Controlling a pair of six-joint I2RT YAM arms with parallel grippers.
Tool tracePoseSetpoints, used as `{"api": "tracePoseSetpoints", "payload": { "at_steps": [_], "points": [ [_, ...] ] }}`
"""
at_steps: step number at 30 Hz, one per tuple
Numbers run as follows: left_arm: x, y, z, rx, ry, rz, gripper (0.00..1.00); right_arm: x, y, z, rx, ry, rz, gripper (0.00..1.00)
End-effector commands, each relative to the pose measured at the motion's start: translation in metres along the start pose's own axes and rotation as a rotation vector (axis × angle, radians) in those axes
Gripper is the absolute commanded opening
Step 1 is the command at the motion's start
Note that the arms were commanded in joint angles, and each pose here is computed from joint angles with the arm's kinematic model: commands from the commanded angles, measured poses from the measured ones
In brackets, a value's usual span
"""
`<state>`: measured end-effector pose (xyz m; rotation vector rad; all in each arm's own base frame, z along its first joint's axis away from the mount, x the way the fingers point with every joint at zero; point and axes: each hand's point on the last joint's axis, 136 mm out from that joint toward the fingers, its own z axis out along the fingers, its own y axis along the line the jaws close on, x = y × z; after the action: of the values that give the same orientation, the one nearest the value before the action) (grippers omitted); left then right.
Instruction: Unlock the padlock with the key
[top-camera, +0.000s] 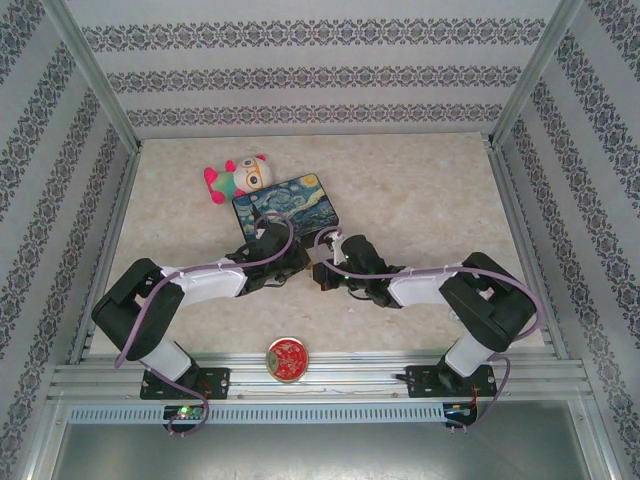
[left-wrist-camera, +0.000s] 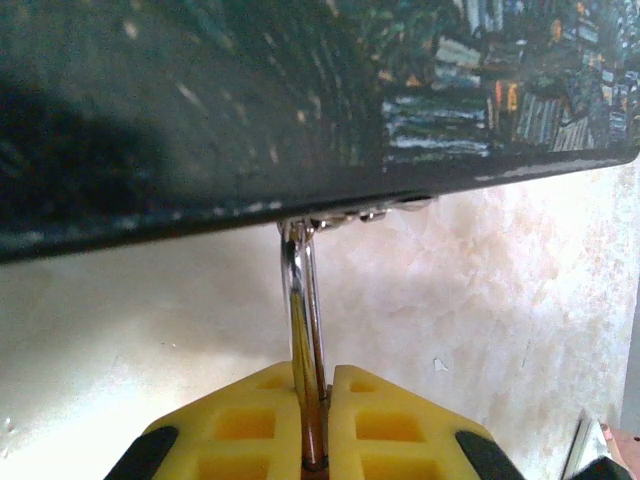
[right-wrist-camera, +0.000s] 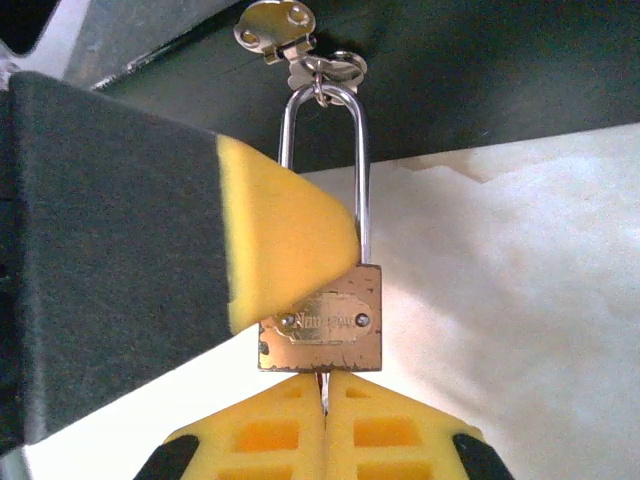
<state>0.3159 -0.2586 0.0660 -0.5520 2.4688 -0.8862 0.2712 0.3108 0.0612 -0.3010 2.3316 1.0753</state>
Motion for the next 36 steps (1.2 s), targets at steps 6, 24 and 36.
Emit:
{"api": "tracePoseSetpoints", "payload": {
  "at_steps": [6, 24, 36],
  "points": [
    [0.028, -0.020, -0.003, 0.100, 0.133, 0.040, 0.01, -0.052, 0.012, -0.005, -0.200, -0.187, 0.151, 0.00],
    [0.022, -0.020, -0.006, 0.119, 0.104, 0.023, 0.53, -0.056, -0.006, -0.007, -0.213, -0.227, 0.305, 0.00],
    [-0.004, -0.019, -0.026, 0.077, -0.036, 0.085, 0.99, -0.051, -0.010, 0.003, -0.189, -0.214, 0.302, 0.00]
  ]
}}
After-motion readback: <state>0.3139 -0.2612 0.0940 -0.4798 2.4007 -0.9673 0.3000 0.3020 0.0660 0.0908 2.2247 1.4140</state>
